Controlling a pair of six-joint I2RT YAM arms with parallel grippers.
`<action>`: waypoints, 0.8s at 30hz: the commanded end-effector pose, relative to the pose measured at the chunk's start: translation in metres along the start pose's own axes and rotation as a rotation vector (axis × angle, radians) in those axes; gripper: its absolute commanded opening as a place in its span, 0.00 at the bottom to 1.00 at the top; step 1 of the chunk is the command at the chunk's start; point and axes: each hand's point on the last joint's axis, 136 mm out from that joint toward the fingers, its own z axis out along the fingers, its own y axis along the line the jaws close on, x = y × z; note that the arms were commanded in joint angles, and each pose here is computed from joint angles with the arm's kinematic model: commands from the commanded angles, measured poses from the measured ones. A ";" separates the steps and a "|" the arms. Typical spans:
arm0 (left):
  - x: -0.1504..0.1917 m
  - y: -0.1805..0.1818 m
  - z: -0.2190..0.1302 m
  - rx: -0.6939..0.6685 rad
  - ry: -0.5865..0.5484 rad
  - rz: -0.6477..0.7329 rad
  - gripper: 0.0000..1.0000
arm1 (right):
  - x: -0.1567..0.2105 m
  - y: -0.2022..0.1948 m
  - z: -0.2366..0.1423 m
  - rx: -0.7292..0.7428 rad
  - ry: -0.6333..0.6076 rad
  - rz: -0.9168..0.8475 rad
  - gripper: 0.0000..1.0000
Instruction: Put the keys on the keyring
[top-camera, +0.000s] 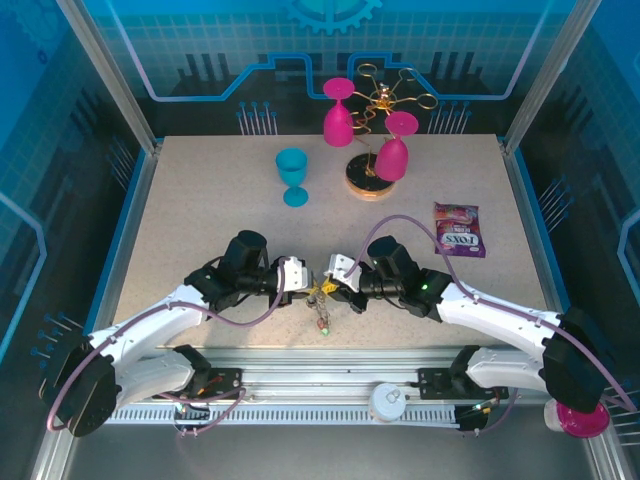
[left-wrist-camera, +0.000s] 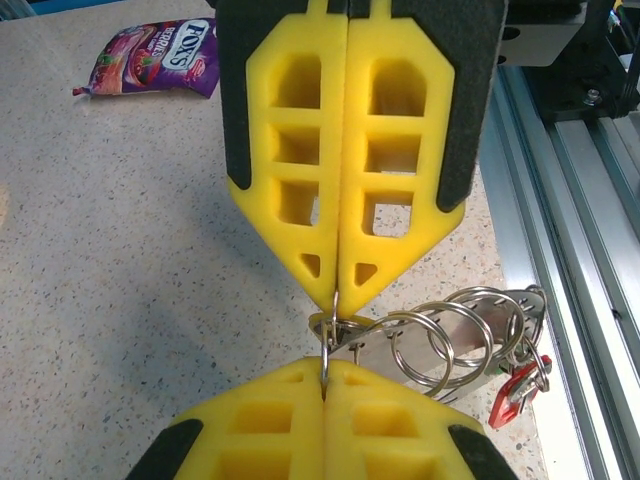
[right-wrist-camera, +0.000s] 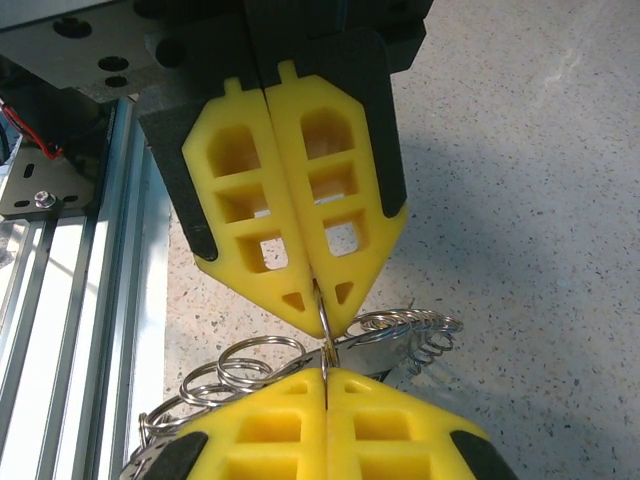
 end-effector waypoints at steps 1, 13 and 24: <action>-0.007 0.000 0.002 0.012 -0.019 0.004 0.00 | -0.008 0.000 -0.001 0.022 -0.031 -0.005 0.00; -0.010 0.000 0.002 0.019 -0.023 -0.011 0.00 | -0.011 -0.009 -0.002 0.073 -0.032 0.018 0.00; -0.006 0.003 0.003 0.000 -0.005 -0.008 0.00 | -0.010 -0.002 -0.006 0.054 -0.059 0.001 0.00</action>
